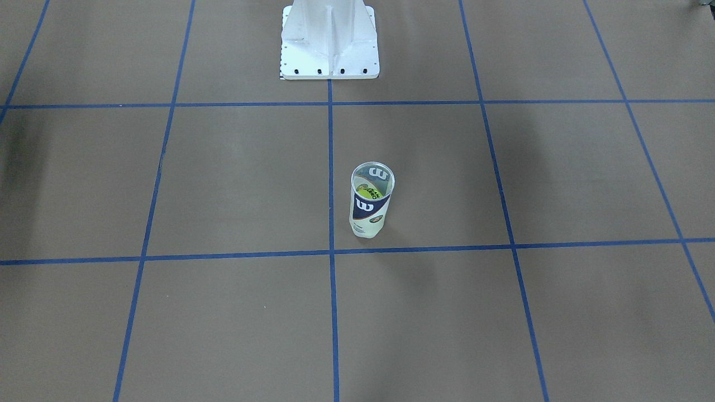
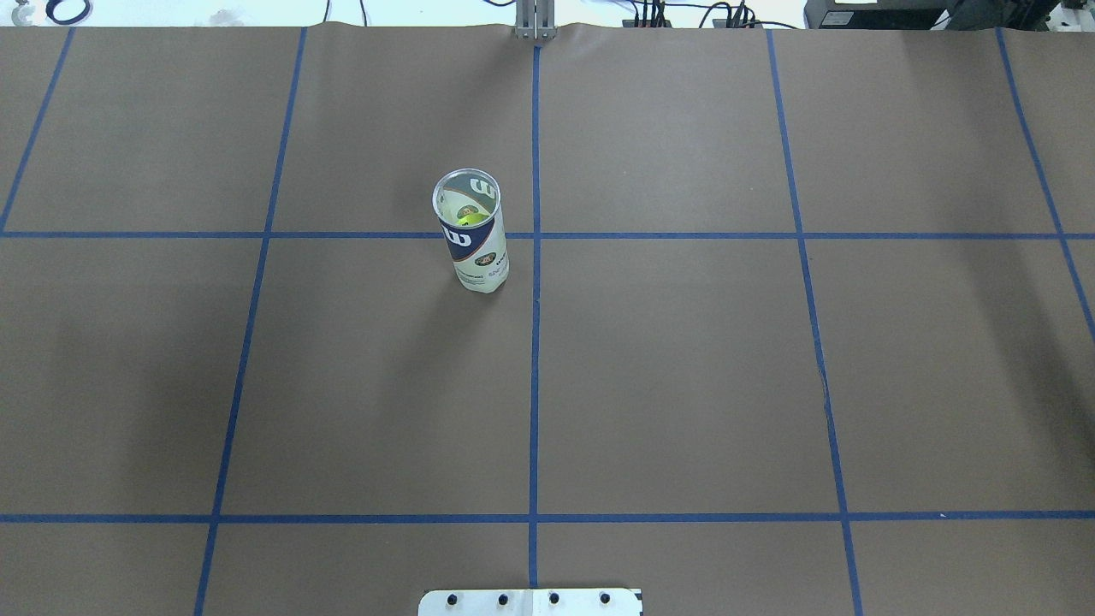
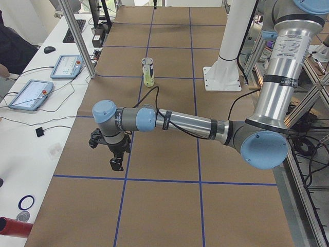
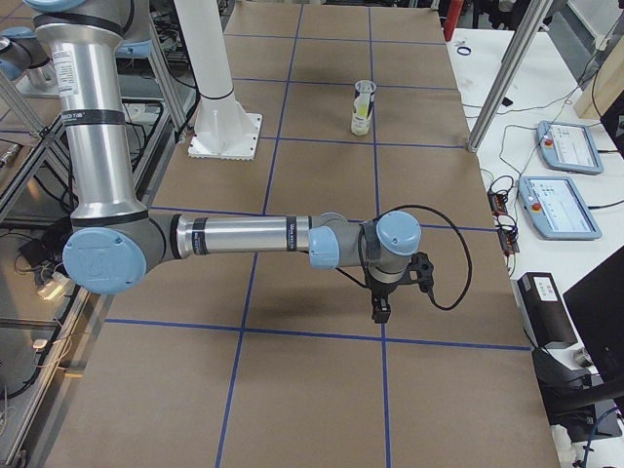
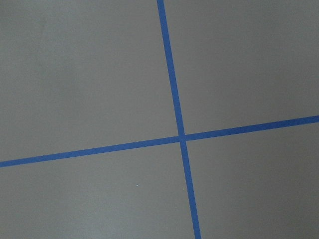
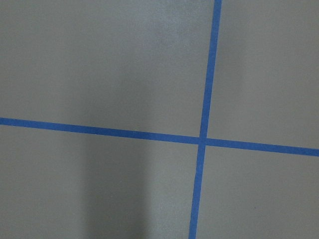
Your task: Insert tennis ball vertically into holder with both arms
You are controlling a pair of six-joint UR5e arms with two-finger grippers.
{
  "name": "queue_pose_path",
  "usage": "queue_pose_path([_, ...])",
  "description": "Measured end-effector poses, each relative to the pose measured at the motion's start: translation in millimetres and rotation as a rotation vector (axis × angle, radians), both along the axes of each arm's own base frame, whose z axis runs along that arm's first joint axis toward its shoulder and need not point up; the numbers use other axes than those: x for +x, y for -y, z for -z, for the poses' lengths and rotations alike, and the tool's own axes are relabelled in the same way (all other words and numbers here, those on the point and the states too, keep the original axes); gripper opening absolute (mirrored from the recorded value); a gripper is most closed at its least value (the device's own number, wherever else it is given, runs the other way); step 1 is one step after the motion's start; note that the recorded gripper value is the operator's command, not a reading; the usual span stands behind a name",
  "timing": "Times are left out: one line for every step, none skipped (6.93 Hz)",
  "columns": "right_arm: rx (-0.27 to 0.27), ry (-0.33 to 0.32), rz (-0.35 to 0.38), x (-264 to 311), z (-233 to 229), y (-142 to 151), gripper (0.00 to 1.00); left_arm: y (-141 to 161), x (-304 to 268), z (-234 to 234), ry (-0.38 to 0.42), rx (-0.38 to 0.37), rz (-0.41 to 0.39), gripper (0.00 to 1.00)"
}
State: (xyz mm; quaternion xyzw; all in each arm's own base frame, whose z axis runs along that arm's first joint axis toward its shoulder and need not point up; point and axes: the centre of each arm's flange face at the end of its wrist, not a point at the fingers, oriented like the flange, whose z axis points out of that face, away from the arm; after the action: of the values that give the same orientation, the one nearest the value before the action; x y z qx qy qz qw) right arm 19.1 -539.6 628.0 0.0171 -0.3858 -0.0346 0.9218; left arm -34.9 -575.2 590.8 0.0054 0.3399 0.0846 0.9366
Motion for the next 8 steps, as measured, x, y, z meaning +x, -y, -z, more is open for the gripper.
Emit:
queue_pose_path([-0.017, 0.013, -0.010, 6, -8, -8, 0.99, -9, 0, -10, -0.016, -0.009, -0.003, 1.00])
queue_pose_path([-0.034, 0.031, -0.021, 12, -16, -17, 0.99, -23, 0, -27, -0.024, -0.009, -0.008, 1.00])
queue_pose_path([-0.046, 0.042, -0.031, 18, -22, -24, 0.99, -36, -1, -42, -0.027, -0.004, -0.010, 1.00])
queue_pose_path([-0.054, 0.045, -0.034, 20, -27, -30, 0.99, -47, -2, -53, -0.028, -0.005, -0.011, 1.00])
queue_pose_path([-0.054, 0.045, -0.037, 21, -28, -32, 0.99, -52, -2, -58, -0.028, -0.006, -0.011, 1.00])
queue_pose_path([-0.050, 0.042, -0.040, 24, -27, -33, 0.99, -54, -2, -59, -0.028, -0.005, -0.011, 1.00])
queue_pose_path([-0.035, 0.036, -0.048, 27, -20, -33, 0.99, -54, -2, -58, -0.028, -0.003, -0.010, 1.00])
queue_pose_path([-0.009, 0.027, -0.057, 29, -6, -32, 0.99, -54, -2, -56, -0.028, 0.000, -0.008, 1.00])
